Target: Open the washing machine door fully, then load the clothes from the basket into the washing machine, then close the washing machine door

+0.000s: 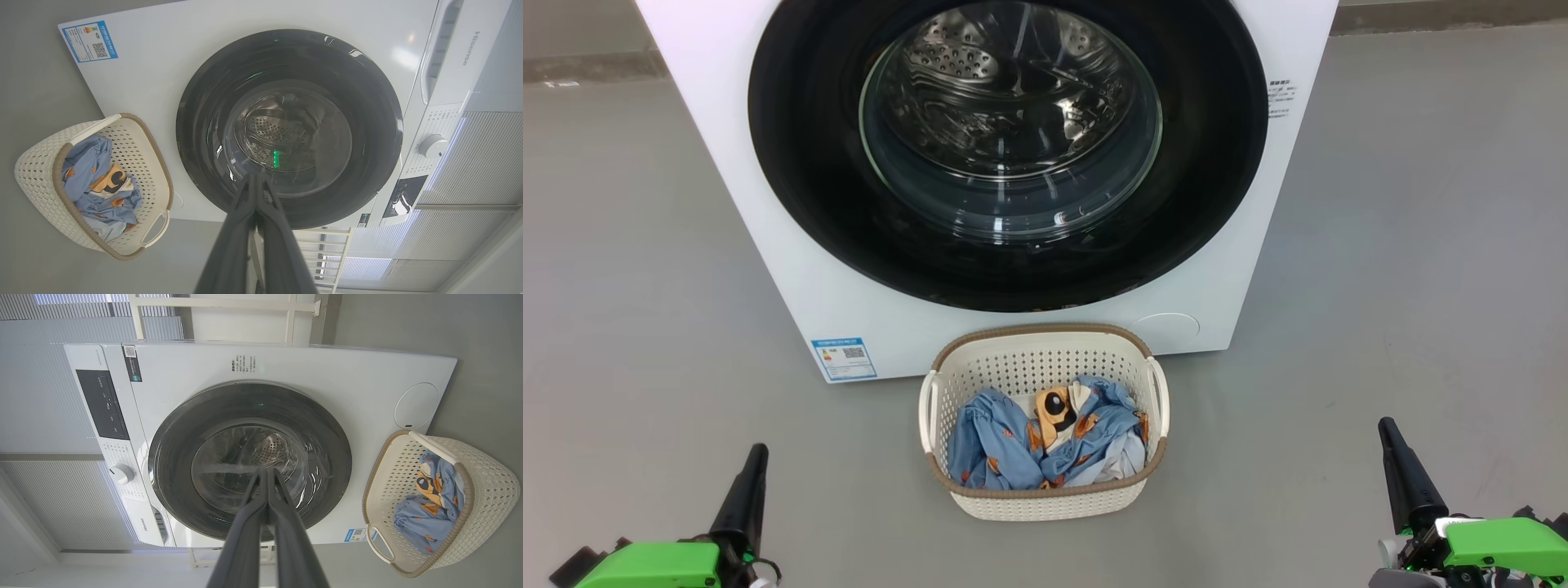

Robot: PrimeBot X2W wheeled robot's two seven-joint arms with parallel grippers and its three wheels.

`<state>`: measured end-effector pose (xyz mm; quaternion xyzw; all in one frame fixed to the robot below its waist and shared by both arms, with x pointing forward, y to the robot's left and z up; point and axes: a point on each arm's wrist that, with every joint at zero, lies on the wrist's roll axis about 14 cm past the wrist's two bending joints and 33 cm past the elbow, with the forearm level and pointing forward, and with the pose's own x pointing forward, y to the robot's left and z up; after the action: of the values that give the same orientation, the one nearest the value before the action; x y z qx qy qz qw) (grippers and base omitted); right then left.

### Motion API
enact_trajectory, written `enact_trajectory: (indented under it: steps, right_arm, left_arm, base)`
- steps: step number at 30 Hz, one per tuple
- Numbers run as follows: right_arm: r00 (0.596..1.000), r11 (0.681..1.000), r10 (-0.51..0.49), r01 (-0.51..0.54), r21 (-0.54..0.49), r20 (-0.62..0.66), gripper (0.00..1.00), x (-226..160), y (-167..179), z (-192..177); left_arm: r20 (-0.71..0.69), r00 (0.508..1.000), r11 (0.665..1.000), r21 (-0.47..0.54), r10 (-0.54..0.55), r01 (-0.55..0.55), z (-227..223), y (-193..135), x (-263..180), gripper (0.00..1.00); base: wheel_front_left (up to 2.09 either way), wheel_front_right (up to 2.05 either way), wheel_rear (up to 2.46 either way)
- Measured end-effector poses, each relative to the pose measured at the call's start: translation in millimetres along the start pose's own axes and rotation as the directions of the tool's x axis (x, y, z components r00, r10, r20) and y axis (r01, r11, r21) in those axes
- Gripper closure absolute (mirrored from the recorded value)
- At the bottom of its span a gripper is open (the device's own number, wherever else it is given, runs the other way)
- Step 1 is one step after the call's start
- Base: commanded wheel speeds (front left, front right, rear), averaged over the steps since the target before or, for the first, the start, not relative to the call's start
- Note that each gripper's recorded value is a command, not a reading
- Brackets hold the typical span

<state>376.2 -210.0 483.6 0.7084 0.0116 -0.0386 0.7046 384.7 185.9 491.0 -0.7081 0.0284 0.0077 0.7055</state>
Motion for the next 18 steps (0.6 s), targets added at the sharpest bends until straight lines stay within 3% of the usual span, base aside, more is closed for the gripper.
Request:
enact_trajectory:
  steps: [18]
  right_arm:
    - [1.000,1.000,0.000,0.000,0.000,0.000,1.00,0.0,0.0,0.0]
  left_arm:
    - [0.000,1.000,1.000,0.000,0.000,0.000,0.0,0.0,0.0,1.00]
  base:
    - [0.00,0.00,0.00]
